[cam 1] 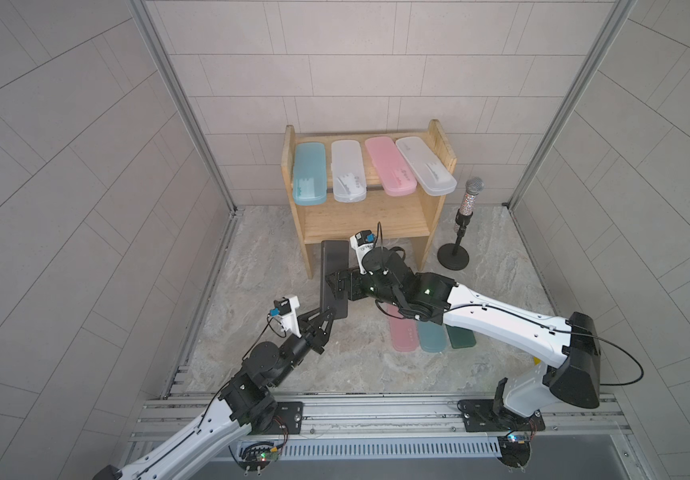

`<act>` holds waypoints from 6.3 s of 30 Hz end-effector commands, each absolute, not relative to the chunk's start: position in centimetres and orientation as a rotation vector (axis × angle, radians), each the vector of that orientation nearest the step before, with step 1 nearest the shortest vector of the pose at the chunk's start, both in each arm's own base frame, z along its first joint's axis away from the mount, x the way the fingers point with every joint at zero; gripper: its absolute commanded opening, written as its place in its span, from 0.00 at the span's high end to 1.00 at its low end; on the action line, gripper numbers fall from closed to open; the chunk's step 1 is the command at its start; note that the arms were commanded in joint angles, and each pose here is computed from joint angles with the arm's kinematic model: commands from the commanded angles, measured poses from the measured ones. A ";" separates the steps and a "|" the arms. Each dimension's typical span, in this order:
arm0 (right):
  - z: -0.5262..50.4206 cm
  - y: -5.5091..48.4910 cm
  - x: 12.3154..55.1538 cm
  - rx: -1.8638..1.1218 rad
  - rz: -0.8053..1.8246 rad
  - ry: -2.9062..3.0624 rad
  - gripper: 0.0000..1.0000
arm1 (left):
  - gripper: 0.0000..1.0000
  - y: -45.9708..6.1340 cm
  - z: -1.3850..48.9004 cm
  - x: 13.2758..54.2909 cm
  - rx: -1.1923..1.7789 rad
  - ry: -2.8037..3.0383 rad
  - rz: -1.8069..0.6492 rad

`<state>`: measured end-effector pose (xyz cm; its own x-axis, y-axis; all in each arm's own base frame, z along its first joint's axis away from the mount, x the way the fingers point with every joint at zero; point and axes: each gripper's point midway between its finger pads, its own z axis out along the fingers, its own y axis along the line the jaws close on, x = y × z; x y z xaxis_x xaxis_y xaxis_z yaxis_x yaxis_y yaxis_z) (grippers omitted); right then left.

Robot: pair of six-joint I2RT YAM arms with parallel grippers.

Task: Remove the pencil cases from the shelf
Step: Place the pencil case at the center of the board, then move the pencil case to the center of the board, then pick up the pencil case from the shelf.

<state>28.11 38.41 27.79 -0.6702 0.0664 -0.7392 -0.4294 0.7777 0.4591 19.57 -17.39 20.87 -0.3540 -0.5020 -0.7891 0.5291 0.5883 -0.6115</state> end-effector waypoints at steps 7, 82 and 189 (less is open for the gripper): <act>27.5 39.6 28.0 -0.300 0.803 2.185 0.00 | 1.00 -17.2 22.2 19.3 0.040 1.554 -1.071; 6.5 31.4 28.3 -0.287 0.348 2.732 0.36 | 0.00 -14.5 18.3 21.3 -0.031 1.839 -0.719; 19.5 14.5 26.7 -0.018 0.338 2.355 0.00 | 0.00 -11.6 45.2 32.6 -0.670 1.310 -1.268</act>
